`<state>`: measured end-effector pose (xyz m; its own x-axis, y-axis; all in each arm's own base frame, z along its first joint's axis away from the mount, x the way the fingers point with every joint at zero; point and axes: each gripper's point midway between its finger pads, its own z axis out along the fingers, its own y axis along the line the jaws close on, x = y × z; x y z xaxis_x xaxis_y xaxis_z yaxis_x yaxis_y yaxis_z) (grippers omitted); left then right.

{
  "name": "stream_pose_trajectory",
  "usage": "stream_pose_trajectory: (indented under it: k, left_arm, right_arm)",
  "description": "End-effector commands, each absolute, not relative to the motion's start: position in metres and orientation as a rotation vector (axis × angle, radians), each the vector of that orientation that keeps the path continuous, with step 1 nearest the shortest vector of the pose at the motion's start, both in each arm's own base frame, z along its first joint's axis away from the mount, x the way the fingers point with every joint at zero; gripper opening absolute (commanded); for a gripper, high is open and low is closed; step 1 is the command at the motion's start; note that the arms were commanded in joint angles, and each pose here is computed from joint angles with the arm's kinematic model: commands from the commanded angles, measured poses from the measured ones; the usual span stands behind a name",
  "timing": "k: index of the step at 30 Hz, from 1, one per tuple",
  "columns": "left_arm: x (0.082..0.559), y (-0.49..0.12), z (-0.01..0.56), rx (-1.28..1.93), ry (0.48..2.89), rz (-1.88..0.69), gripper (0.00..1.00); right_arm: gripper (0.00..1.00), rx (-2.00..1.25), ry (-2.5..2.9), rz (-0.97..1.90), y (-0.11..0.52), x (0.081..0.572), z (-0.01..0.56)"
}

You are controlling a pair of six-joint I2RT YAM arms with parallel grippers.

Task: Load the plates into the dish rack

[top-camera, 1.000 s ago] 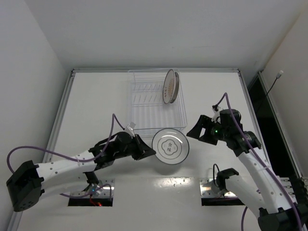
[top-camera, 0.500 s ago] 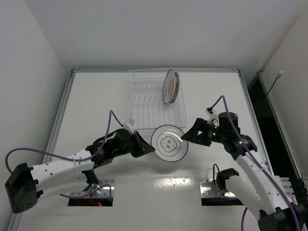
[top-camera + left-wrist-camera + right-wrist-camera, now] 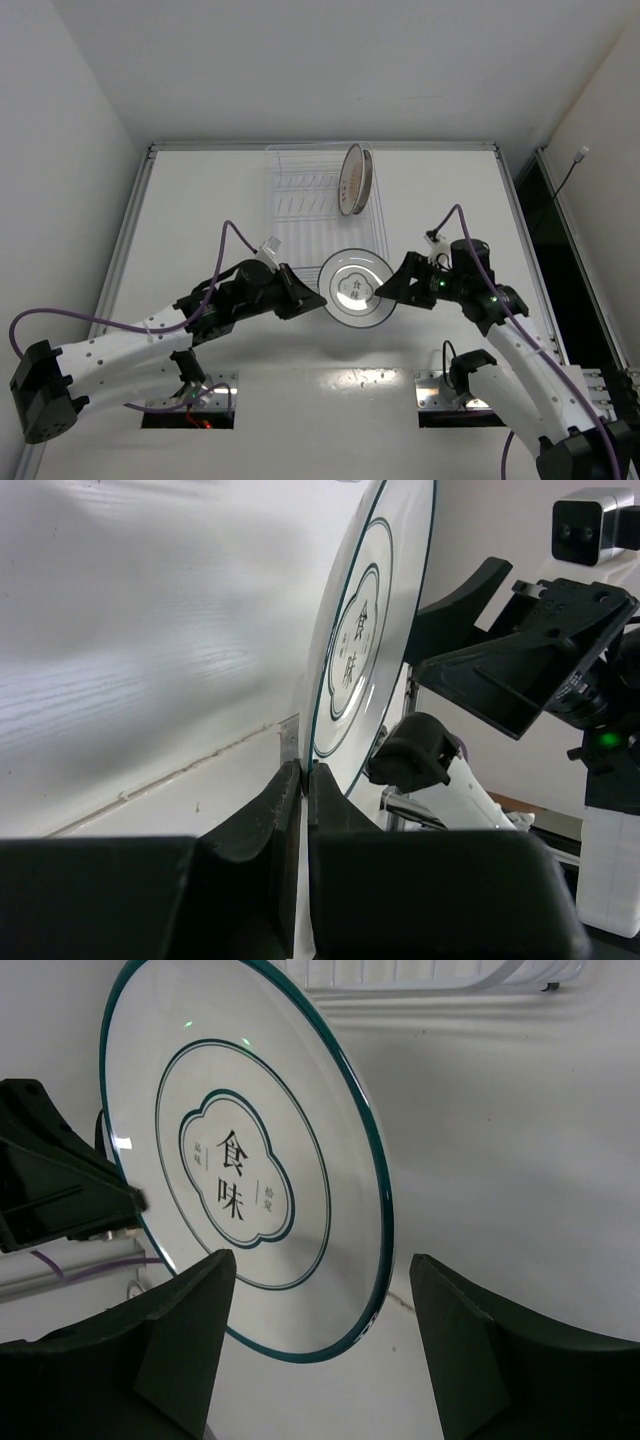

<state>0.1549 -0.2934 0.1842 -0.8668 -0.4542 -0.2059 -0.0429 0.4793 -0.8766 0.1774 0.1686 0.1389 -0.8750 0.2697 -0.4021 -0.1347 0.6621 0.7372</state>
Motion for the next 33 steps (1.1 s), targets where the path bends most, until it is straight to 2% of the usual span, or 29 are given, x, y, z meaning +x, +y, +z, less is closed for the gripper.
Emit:
stream_pose_trajectory:
  k: [1,3,4,6,7,8,9,11,12,14,15,16,17,18,20,22,26,27,33]
  left_arm:
    - [0.155,-0.302,0.228,-0.367,2.203,-1.477,0.0]
    - [0.155,-0.302,0.235,-0.353,2.183,-1.488,0.0]
    - [0.156,-0.3,0.232,-0.362,2.189,-1.472,0.0]
    - [0.156,-0.3,0.232,-0.362,2.189,-1.472,0.0]
    - [0.155,-0.3,0.23,-0.364,2.198,-1.464,0.0]
    - [0.155,-0.3,0.23,-0.364,2.198,-1.464,0.0]
    - [0.156,-0.298,0.225,-0.364,2.209,-1.436,0.0]
    - [0.159,-0.293,0.222,-0.336,2.234,-1.354,0.06]
    - [0.165,-0.288,0.226,-0.332,2.22,-1.3,0.22]
    - [0.172,-0.283,0.233,-0.246,2.245,-1.154,0.43]
    - [0.183,-0.276,0.237,-0.237,2.235,-1.076,0.66]
    - [0.189,-0.272,0.24,-0.207,2.241,-1.018,0.75]
    - [0.199,-0.263,0.245,-0.149,2.27,-0.9,0.81]
    - [0.209,-0.256,0.247,-0.132,2.269,-0.814,0.92]
    - [0.229,-0.233,0.255,-0.096,2.276,-0.595,0.99]
    - [0.241,-0.215,0.262,-0.087,2.257,-0.467,1.0]
    - [0.262,-0.166,0.277,-0.132,2.163,-0.212,1.0]
    - [0.267,-0.154,0.281,-0.147,2.138,-0.163,1.0]
    - [0.275,-0.092,0.276,-0.268,1.997,0.063,1.0]
  right_arm:
    - [0.66,0.066,2.322,1.176,0.175,0.183,0.151]
    - [0.59,0.079,2.323,1.182,0.176,0.183,0.149]
    - [0.46,0.09,2.325,1.186,0.176,0.183,0.149]
    - [0.28,0.09,2.325,1.187,0.176,0.183,0.149]
    - [0.1,0.096,2.314,1.193,0.177,0.185,0.155]
    - [0.02,0.09,2.303,1.194,0.177,0.188,0.161]
    - [0.0,0.099,2.288,1.169,0.175,0.193,0.165]
    - [0.0,0.091,2.212,1.154,0.175,0.205,0.19]
    - [0.0,0.122,2.185,1.119,0.172,0.213,0.198]
    - [0.0,0.15,2.113,1.046,0.166,0.236,0.224]
    - [0.0,0.163,2.083,1.018,0.163,0.245,0.234]
    - [0.0,0.171,2.032,0.991,0.16,0.256,0.257]
    - [0.0,0.21,2.036,0.932,0.157,0.27,0.257]
    - [0.0,0.211,1.984,0.902,0.154,0.282,0.28]
    - [0.0,0.223,1.95,0.809,0.15,0.313,0.301]
    - [0.0,0.283,1.942,0.68,0.137,0.337,0.309]
    - [0.0,0.314,1.924,0.444,0.134,0.379,0.329]
    - [0.0,0.318,1.878,0.417,0.135,0.388,0.353]
    - [0.0,0.301,1.889,0.043,0.16,0.432,0.354]
